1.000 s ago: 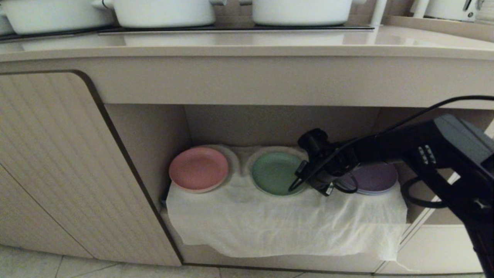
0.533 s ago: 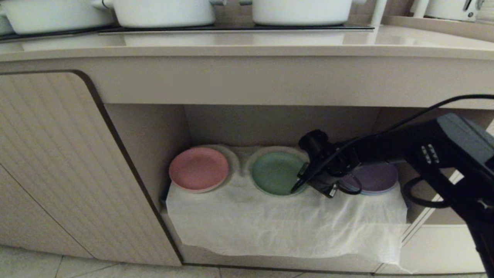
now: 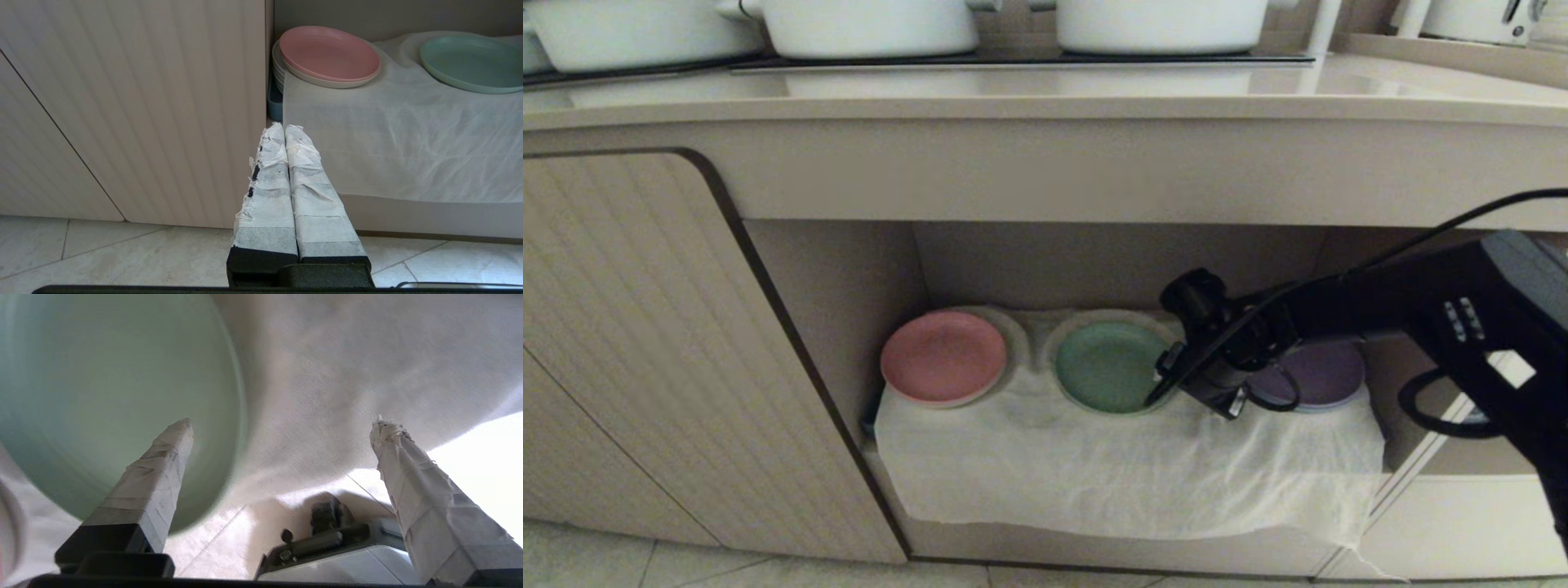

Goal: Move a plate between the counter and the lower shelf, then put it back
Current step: Put the plate in the cupboard, then pick up the plate in the cupboard

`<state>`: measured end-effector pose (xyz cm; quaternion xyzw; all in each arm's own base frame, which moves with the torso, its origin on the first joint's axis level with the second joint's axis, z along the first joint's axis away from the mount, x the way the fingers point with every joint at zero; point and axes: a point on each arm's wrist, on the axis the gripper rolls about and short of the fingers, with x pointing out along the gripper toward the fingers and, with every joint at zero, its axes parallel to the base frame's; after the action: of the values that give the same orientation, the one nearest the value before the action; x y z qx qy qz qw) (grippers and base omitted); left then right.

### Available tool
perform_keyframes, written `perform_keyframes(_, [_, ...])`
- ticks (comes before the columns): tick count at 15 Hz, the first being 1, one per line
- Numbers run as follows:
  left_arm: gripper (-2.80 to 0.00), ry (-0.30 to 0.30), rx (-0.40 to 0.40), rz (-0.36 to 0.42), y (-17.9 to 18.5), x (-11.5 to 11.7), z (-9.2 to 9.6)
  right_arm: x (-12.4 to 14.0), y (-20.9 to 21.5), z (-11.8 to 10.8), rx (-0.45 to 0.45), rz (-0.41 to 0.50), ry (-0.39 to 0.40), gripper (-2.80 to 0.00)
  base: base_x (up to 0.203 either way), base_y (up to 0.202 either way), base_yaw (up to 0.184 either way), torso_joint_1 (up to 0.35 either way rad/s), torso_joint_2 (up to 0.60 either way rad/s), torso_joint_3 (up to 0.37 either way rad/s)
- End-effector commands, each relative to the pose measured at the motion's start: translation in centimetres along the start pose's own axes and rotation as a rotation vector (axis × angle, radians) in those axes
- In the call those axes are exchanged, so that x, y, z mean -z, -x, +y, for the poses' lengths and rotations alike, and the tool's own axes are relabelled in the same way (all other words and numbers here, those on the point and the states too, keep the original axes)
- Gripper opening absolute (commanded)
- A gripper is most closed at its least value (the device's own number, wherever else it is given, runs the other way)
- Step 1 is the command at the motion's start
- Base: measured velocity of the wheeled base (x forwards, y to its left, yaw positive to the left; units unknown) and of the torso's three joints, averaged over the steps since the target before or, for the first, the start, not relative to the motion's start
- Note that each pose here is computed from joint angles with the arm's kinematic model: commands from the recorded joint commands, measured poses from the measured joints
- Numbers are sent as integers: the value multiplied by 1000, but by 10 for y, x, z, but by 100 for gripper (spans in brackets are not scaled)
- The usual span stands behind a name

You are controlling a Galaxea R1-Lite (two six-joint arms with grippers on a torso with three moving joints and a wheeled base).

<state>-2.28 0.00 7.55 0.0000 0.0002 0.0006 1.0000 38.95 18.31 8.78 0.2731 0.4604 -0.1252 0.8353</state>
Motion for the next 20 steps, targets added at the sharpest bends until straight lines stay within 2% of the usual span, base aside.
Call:
perform_keyframes(1, [-280, 0, 0, 0, 0, 0, 0, 1, 7, -3, 3, 2, -3, 0, 0, 0, 0, 0, 0, 0])
perform_keyframes(9, [-280, 0, 0, 0, 0, 0, 0, 19, 37, -25, 39, 41, 33, 0, 0, 0, 0, 0, 0, 0])
perform_keyframes(16, [-280, 2, 0, 0, 0, 0, 0, 54, 79, -70, 95, 102, 123, 0, 0, 0, 0, 0, 0, 0])
perform_keyframes(17, [-280, 0, 0, 0, 0, 0, 0, 58, 85, -77, 98, 106, 130, -280, 0, 0, 0, 0, 0, 0])
perform_keyframes(20, [-280, 0, 0, 0, 0, 0, 0, 70, 103, -98, 108, 117, 148, -280, 0, 0, 0, 0, 0, 0])
